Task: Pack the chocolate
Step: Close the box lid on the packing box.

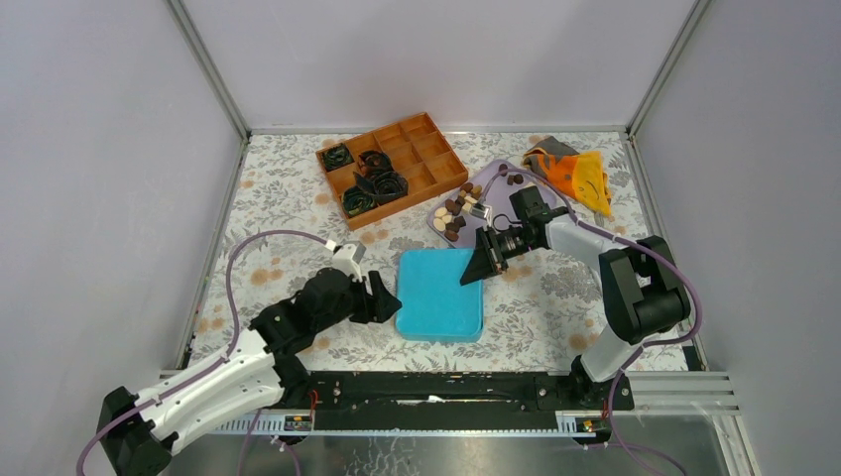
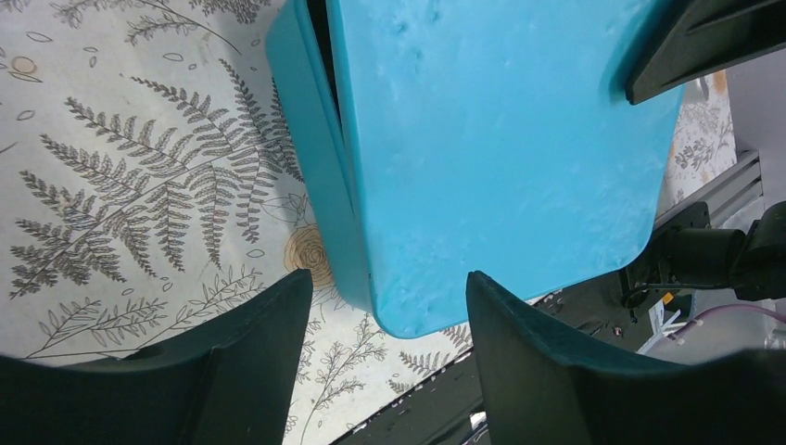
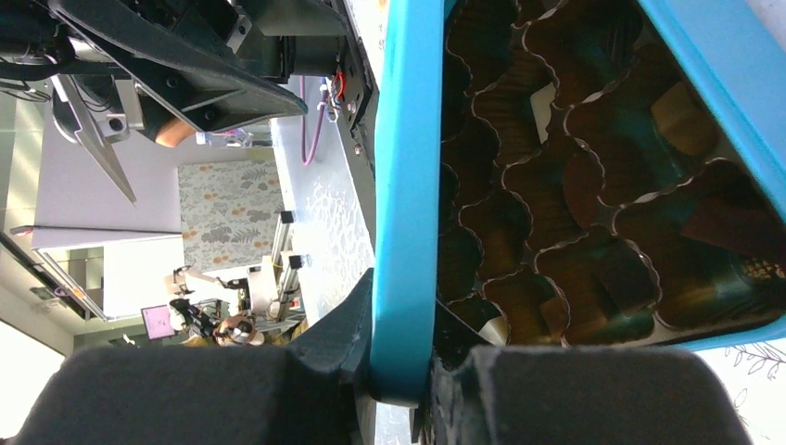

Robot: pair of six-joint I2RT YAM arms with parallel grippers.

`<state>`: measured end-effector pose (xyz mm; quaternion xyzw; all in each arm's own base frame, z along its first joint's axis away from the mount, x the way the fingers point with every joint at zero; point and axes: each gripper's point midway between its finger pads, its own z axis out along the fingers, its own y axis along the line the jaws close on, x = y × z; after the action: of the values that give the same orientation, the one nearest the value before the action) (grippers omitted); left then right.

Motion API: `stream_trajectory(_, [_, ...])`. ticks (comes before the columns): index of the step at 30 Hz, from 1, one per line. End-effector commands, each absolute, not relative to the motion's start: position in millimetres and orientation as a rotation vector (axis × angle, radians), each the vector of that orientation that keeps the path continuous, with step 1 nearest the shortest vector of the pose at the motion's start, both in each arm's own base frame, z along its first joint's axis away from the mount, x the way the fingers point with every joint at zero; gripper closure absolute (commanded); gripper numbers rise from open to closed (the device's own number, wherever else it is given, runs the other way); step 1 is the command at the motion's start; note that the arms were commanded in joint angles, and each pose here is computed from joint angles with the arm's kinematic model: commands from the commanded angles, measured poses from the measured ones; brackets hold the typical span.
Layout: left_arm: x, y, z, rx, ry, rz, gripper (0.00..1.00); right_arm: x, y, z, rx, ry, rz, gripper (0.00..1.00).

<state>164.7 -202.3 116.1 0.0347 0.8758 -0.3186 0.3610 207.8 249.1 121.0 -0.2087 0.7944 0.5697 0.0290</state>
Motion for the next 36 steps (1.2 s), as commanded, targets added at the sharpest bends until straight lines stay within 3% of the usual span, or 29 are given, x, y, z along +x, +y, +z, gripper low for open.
stream_trajectory(1, [171, -216, 119, 0.094, 2.214, -0.892, 0.32, 216, 244, 119, -0.616, 2.455, 1.711, 0.93])
stream_trajectory(9, [171, -228, 107, 0.154, 2.254, -0.907, 0.32, 220, 238, 108, -0.592, 2.505, 1.653, 0.85])
stream_trajectory(22, [182, -236, 94, 0.217, 2.288, -0.847, 0.33, 227, 228, 98, -0.671, 2.534, 1.492, 0.62])
stream_trajectory(36, [191, -235, 87, 0.238, 2.298, -0.779, 0.33, 242, 214, 100, -0.672, 2.526, 1.384, 0.5])
